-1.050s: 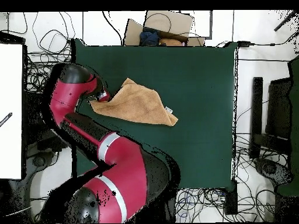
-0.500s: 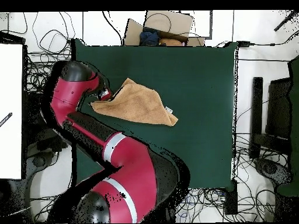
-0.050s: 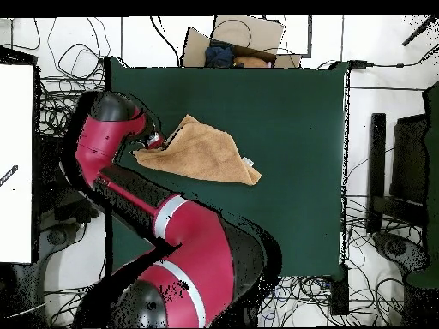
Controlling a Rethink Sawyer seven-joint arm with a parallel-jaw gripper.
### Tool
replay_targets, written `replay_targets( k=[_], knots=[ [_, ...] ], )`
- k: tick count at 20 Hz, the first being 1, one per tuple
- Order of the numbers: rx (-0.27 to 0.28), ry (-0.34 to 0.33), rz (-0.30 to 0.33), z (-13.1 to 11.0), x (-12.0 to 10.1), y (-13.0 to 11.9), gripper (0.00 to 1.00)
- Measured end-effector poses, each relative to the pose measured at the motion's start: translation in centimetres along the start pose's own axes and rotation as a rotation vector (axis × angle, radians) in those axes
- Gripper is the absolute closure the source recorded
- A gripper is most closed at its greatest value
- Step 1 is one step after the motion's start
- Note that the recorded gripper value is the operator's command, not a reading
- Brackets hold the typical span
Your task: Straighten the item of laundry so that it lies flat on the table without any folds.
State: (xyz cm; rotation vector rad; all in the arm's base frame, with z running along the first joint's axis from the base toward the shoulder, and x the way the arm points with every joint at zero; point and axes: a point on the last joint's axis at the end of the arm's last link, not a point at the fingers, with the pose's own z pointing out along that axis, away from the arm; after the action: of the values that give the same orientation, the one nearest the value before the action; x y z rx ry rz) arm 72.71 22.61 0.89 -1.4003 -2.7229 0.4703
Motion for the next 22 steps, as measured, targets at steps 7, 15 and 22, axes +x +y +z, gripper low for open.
replay_targets(
  k=[7, 15, 22],
  knots=[
    [-0.008, 0.01, -0.005, -0.4, 0.1, 0.3, 0.0],
    [0.013, -0.001, -0.035, -1.8, 0.7, 0.6, 0.0],
    [0.034, -0.011, -0.066, -2.8, 0.8, 0.6, 0.0]
  ],
)
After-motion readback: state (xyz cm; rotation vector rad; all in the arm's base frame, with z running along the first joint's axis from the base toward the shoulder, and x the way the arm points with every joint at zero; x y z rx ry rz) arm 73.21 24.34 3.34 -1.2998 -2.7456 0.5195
